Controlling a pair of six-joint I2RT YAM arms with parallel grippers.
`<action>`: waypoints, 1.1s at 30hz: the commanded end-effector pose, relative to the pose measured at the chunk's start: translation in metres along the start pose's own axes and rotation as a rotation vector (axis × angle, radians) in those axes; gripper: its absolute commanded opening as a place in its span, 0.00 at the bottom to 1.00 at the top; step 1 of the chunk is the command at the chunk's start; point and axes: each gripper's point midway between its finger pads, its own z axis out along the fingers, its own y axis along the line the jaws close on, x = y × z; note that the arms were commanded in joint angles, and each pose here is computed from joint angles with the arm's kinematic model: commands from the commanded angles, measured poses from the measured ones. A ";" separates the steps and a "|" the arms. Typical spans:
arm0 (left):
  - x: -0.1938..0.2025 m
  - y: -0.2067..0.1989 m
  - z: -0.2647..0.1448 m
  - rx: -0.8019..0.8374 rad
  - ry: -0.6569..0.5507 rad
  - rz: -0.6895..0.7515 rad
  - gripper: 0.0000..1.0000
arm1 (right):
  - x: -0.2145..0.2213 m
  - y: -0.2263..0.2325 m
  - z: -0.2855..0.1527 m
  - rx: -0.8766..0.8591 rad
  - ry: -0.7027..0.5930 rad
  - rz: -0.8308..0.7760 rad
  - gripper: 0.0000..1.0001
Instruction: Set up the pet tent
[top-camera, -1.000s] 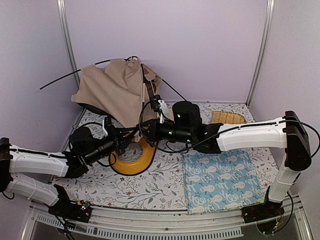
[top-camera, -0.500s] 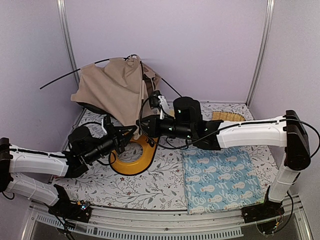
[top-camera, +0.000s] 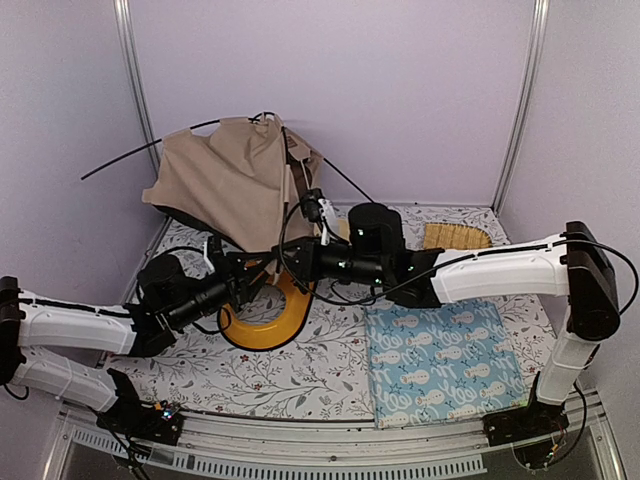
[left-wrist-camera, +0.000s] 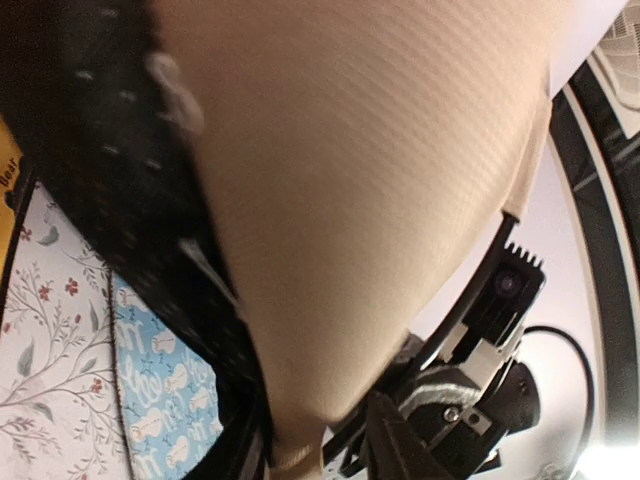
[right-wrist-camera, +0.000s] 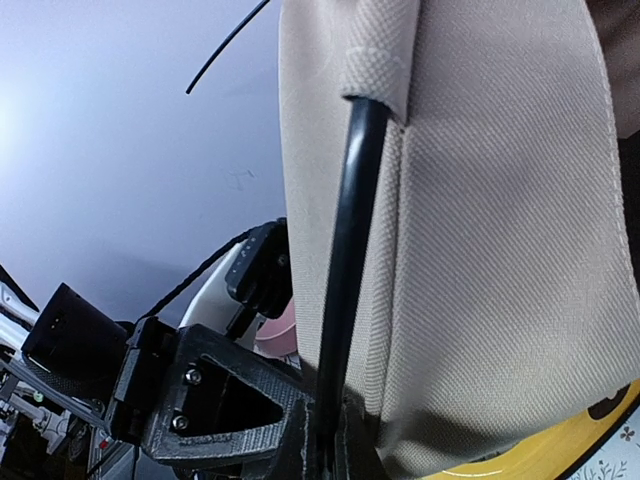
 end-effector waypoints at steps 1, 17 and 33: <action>0.010 -0.018 -0.012 0.021 0.051 0.070 0.44 | -0.014 -0.031 -0.014 0.094 0.006 0.018 0.00; 0.003 -0.008 -0.035 -0.273 0.084 0.931 0.35 | -0.045 -0.002 -0.010 0.041 0.125 0.008 0.00; 0.024 -0.044 -0.013 -0.228 -0.164 1.612 0.29 | -0.060 0.032 -0.012 -0.046 0.163 0.073 0.00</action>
